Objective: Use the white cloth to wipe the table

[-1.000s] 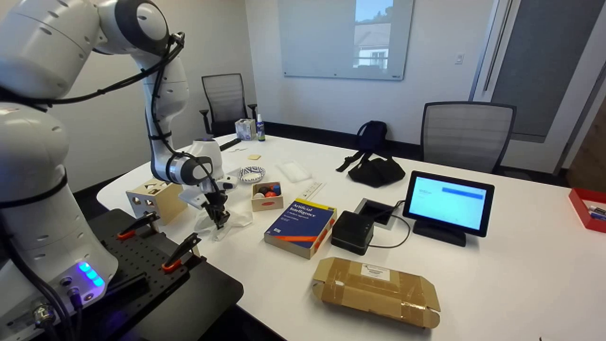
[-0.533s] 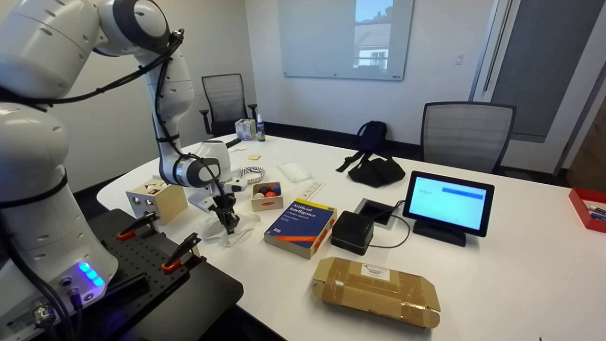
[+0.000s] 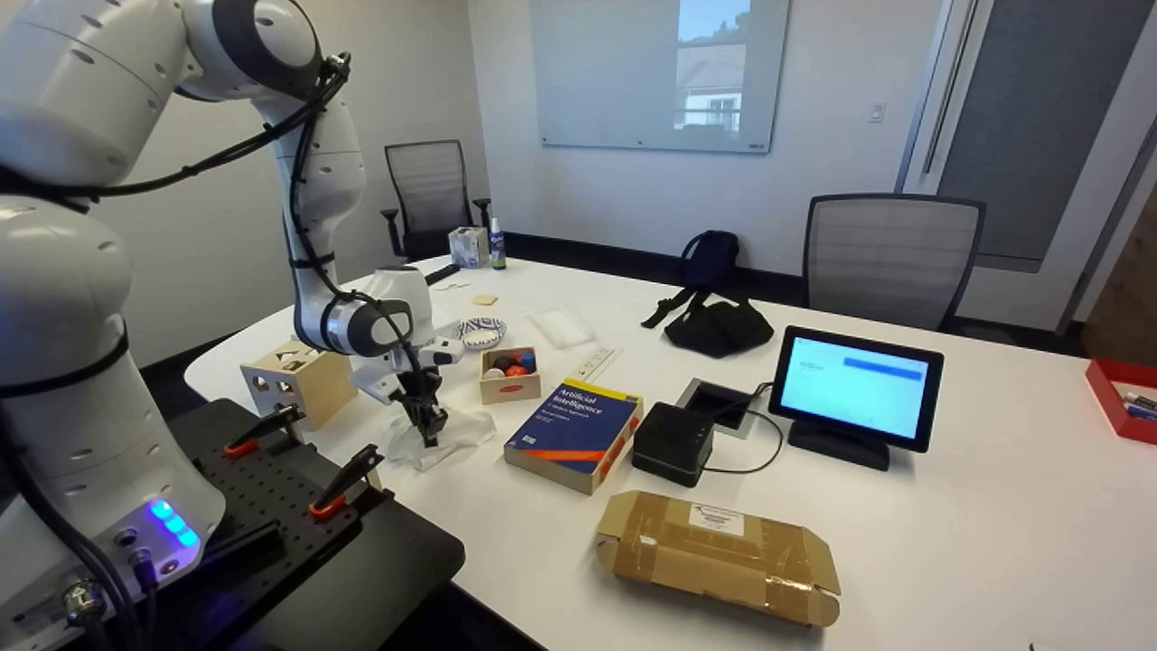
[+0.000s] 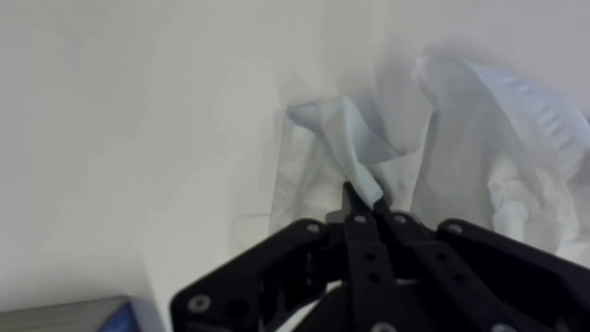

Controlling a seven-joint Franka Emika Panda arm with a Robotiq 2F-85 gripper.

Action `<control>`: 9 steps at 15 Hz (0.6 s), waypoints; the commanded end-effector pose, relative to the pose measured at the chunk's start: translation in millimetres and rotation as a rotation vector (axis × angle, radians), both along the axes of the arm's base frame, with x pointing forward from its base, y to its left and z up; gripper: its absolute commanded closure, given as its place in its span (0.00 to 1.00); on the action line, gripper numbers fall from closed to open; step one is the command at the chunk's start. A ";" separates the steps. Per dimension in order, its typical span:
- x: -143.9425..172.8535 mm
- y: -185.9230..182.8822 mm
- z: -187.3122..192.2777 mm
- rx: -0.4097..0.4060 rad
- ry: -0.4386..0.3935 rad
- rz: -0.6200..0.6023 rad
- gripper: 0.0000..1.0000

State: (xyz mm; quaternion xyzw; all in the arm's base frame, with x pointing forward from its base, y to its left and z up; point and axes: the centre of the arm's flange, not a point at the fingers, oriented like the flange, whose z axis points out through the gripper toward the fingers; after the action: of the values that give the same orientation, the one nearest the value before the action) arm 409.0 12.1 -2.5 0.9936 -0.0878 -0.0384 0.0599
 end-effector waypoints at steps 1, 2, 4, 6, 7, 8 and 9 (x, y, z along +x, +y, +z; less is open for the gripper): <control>-2.1 68.1 36.6 0.082 -0.043 0.122 0.99; -2.0 85.9 40.6 0.114 -0.039 0.160 0.99; -4.9 122.9 43.9 0.184 -0.020 0.227 0.99; -10.5 152.5 41.6 0.231 0.010 0.274 0.99; -13.4 163.6 38.8 0.234 0.019 0.289 0.99; -16.7 171.0 34.4 0.235 0.043 0.291 0.73; -18.7 174.6 30.4 0.233 0.064 0.287 0.72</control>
State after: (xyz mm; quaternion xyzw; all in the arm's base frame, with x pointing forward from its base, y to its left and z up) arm 393.1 178.7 31.9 0.9968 0.0487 -0.0421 -0.0480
